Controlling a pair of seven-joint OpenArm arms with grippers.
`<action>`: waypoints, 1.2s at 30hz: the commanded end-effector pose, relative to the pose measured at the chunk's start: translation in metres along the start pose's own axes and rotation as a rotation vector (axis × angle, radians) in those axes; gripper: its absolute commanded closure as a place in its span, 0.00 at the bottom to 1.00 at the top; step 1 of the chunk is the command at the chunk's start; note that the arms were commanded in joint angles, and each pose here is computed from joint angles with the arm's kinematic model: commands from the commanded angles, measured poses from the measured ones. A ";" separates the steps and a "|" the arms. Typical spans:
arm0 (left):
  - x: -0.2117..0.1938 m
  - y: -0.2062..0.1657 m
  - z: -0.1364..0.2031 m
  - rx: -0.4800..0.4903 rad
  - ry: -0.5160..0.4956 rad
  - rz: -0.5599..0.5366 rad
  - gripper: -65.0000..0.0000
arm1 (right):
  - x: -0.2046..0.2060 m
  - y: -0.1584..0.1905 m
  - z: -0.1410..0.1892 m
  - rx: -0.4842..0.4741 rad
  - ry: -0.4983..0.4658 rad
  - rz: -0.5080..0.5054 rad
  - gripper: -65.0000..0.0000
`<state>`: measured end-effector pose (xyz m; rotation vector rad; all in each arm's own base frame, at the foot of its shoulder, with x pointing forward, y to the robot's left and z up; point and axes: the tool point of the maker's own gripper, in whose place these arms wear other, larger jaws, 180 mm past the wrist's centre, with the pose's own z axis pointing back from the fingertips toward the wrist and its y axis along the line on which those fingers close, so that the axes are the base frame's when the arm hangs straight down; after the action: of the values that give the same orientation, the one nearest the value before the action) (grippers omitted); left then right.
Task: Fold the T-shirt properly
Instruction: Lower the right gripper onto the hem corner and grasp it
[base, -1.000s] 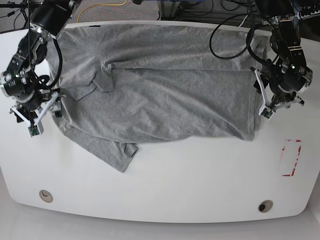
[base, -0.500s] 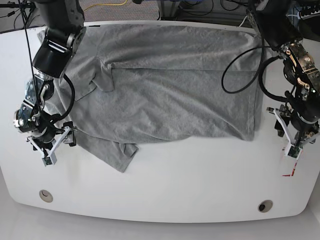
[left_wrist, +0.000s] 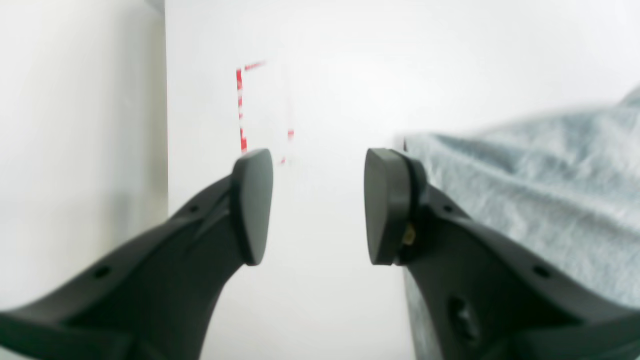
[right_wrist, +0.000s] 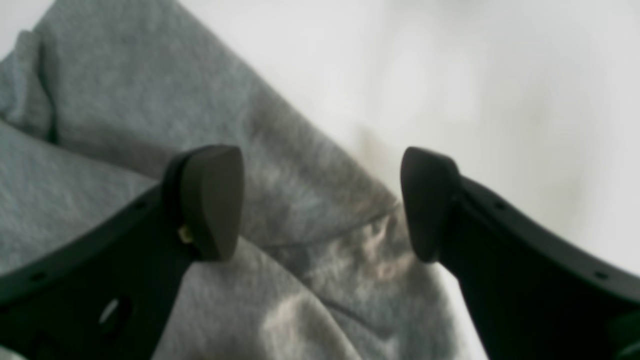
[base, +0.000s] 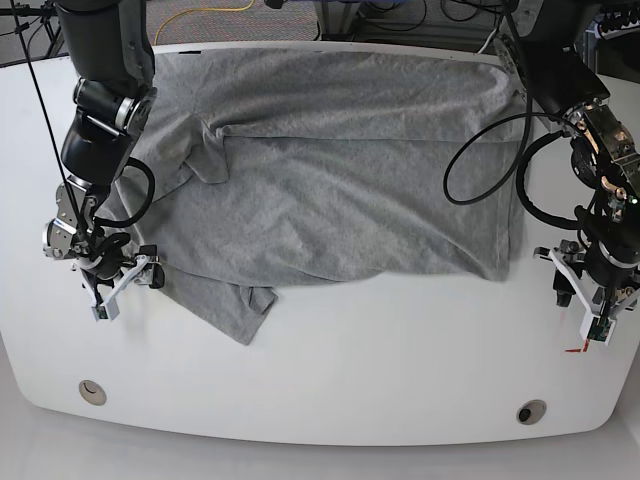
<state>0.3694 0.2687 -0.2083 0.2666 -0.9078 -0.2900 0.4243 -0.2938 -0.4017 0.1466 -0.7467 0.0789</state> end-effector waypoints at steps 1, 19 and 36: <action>0.011 0.007 0.004 0.018 -0.042 -0.002 0.57 | 0.027 -0.012 0.010 -0.022 -0.077 0.009 0.28; -0.006 0.002 0.003 0.007 0.000 -0.008 0.57 | -0.018 -0.010 0.005 -0.016 -0.049 -0.013 0.28; -0.020 -0.007 0.000 -0.014 0.032 -0.013 0.57 | 0.005 -0.040 0.023 -0.075 -0.078 0.013 0.28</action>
<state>0.3521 0.2690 -0.2367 0.2526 -0.8306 -0.2977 0.4020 -0.3229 -0.4114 0.1020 -0.7554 0.0600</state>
